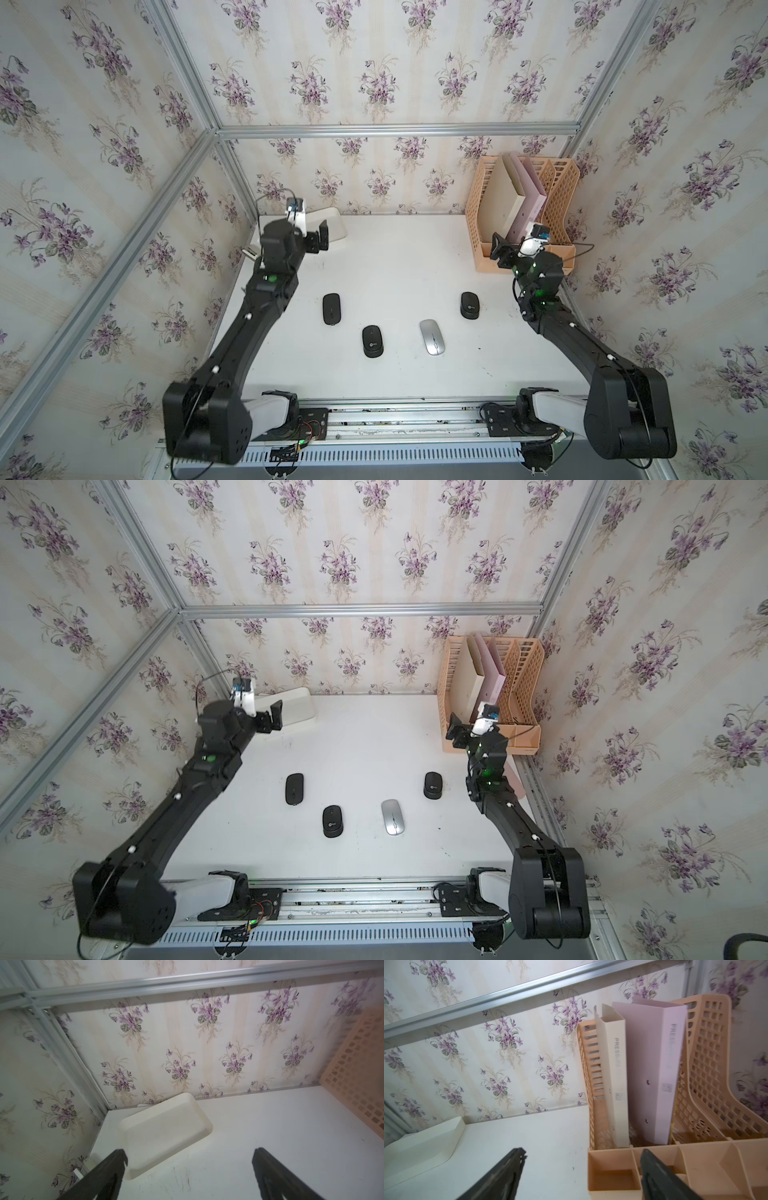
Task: Put the mouse in the storage box
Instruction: Pick up the storage box at the center of the board.
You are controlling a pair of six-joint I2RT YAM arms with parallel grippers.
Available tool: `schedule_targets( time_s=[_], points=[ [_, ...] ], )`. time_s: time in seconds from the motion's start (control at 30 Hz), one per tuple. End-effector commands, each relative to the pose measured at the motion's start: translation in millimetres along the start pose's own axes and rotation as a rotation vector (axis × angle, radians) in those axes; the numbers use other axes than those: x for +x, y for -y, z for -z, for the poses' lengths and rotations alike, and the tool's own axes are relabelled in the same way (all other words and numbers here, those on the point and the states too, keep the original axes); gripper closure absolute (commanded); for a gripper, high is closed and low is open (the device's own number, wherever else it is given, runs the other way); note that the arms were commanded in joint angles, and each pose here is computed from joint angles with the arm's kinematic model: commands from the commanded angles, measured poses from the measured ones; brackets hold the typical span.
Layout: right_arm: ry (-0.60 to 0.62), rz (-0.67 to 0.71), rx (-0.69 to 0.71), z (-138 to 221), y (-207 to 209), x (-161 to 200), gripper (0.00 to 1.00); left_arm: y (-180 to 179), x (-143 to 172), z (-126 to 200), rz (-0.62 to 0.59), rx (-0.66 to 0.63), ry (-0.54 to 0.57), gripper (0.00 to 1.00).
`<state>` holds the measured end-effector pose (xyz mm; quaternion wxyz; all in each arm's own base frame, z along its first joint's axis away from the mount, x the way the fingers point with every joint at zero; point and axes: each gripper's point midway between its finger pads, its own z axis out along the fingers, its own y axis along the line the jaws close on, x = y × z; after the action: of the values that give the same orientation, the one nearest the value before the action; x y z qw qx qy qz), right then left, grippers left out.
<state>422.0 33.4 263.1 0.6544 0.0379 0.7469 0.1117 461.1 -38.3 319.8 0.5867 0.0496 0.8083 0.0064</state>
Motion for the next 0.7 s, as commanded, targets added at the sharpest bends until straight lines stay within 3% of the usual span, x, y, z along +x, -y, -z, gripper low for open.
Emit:
schedule_targets(
  time_s=[0.0,0.1,0.2,0.4,0.67],
  points=[
    [-0.257,-0.052,-0.040,3,-14,45,0.14,21,86,-24,-0.044,0.094,-0.531,0.01],
    [-0.218,-0.060,-0.089,15,-30,32,0.12,23,96,-65,-0.043,0.082,-0.663,0.01],
    [-0.189,-0.061,-0.103,27,-36,23,0.11,36,103,-103,-0.043,0.113,-0.717,0.00],
    [-0.198,-0.051,-0.137,44,-44,25,0.11,63,118,-162,-0.083,0.167,-0.700,0.00],
    [-0.155,-0.063,-0.243,65,-70,16,0.11,74,164,-210,-0.067,0.165,-0.728,0.03]
  ],
)
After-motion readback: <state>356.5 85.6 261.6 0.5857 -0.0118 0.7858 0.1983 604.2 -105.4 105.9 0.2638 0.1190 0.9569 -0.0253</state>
